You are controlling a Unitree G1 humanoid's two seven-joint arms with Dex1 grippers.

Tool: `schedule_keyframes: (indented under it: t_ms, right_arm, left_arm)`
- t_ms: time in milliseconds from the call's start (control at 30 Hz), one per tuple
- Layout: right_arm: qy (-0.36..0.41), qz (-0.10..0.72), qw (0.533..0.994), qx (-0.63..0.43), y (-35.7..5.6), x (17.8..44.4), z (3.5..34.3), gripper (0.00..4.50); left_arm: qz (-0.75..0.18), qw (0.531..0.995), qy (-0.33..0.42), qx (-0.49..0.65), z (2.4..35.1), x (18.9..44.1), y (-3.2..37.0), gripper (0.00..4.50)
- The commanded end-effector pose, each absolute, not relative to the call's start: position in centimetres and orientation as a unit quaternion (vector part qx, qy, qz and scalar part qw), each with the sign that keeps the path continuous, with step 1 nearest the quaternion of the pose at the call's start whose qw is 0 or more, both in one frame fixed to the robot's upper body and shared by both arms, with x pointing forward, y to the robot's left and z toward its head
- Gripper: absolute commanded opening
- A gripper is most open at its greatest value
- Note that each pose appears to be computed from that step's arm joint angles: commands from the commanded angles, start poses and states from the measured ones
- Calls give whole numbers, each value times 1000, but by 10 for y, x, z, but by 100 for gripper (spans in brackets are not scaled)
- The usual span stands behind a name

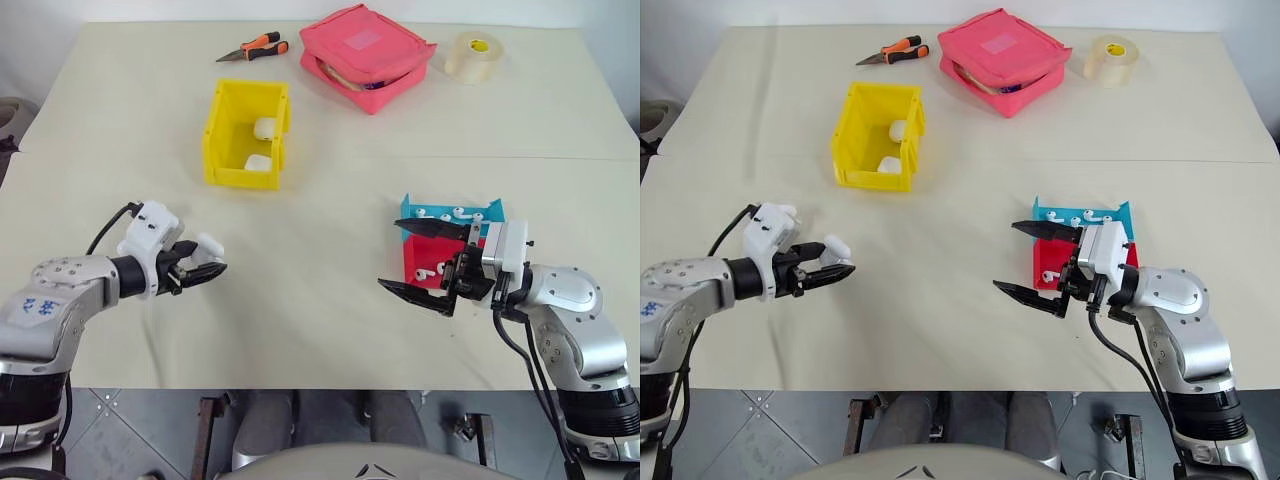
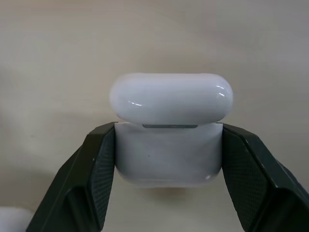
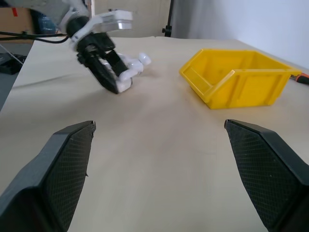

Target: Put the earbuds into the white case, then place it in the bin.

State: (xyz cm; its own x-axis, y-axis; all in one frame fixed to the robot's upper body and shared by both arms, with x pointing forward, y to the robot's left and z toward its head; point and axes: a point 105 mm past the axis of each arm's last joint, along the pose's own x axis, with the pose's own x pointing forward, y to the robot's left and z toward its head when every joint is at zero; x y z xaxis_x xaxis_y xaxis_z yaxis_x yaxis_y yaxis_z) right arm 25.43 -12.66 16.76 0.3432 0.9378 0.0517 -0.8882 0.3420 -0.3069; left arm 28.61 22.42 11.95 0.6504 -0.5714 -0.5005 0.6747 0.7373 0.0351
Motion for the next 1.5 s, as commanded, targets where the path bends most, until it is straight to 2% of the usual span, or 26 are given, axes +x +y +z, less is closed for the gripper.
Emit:
schedule_keyframes:
  t_ms: [33,267,567,600,667,767,1033,1133,1267,1500]
  right_arm:
    - [-133,558,811,-117,-123,249,173,450]
    - [-138,548,816,-118,-124,250,174,450]
    - [-139,543,819,-123,-126,250,175,450]
    - [-139,542,819,-124,-127,250,175,450]
    - [-136,540,820,-133,-131,249,177,450]
    - [-131,534,823,-146,-140,249,180,450]
    - [-102,487,842,-207,-181,243,193,450]
    - [-84,466,851,-227,-197,235,197,450]
    - [-32,446,852,-272,-222,215,194,450]
    - [36,366,890,-270,-279,195,188,450]
  left_arm:
    - [-364,909,159,129,138,290,226,281]
    - [-393,907,98,116,146,292,217,281]
    - [-417,901,74,96,145,289,204,281]
    - [-426,898,62,95,148,288,200,281]
    - [-442,892,-7,90,166,290,183,281]
    - [-500,857,-110,63,186,277,158,281]
    - [-614,765,-196,-14,186,257,94,281]
    - [-637,737,-225,-36,184,254,73,281]
    - [-689,669,-279,-20,174,245,41,281]
    - [-707,634,-310,-28,160,254,16,281]
